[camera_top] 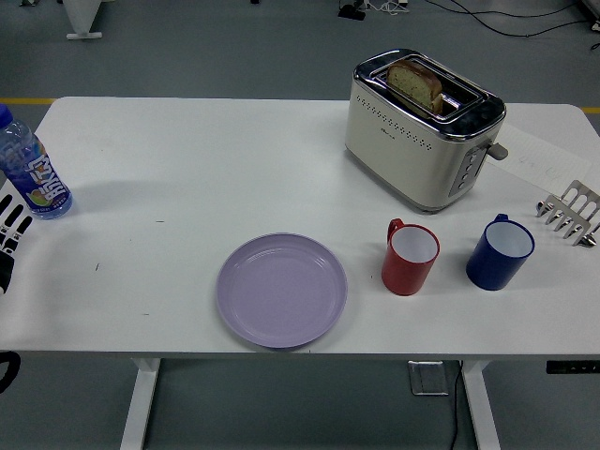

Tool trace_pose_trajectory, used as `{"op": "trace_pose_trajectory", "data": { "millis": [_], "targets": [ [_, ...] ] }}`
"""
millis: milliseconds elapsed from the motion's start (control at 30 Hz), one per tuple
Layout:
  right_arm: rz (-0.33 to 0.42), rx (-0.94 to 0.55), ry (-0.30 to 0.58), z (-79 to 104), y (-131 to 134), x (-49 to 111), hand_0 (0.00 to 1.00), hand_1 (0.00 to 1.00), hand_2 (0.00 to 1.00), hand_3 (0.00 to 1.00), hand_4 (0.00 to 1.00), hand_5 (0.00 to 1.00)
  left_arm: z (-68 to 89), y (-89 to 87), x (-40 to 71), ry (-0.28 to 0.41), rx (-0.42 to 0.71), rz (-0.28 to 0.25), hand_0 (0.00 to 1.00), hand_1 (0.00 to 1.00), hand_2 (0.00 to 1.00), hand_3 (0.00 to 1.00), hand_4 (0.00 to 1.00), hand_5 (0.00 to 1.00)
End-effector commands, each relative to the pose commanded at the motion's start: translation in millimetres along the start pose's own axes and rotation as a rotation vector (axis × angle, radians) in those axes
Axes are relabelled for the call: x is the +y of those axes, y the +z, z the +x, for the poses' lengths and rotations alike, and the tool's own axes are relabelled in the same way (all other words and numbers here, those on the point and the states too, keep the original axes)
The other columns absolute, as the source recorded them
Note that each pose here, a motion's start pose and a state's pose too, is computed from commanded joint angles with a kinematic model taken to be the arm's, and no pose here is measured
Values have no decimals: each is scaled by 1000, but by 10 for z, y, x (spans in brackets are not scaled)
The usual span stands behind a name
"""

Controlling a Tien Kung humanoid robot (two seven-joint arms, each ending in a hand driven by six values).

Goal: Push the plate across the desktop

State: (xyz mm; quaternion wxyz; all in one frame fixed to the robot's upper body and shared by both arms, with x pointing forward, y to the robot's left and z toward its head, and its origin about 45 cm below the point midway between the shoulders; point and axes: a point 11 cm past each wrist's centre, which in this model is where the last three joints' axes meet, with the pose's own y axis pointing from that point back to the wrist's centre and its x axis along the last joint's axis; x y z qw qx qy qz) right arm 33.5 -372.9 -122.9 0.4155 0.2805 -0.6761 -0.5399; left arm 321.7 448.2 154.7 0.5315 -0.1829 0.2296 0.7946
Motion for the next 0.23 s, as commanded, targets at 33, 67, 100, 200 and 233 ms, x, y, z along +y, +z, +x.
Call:
{"op": "trace_pose_trajectory", "data": {
  "millis": [33,67,100,200,233],
  "targets": [
    [0,0,0,0,1,0,585,523,613,594,301,557,4,-1,1,1,1,0,759,771,750,722,572,998],
    [0,0,0,1,0,0,585,523,613,594,301,557,6,-1,1,3,2,0,759,771,750,722,572,998],
    [1,0,0,1,0,0,584,524,613,594,300,557,7,-2,1,3,2,0,759,770,751,724,572,998],
    [3,-2,-1,0,-4,0,584,524,613,594,300,557,5,1,-2,4,3,0,759,770,751,724,572,998],
    [3,-2,-1,0,-5,0,584,524,613,594,300,557,5,1,-2,4,4,0,759,770,751,724,572,998]
  ]
}}
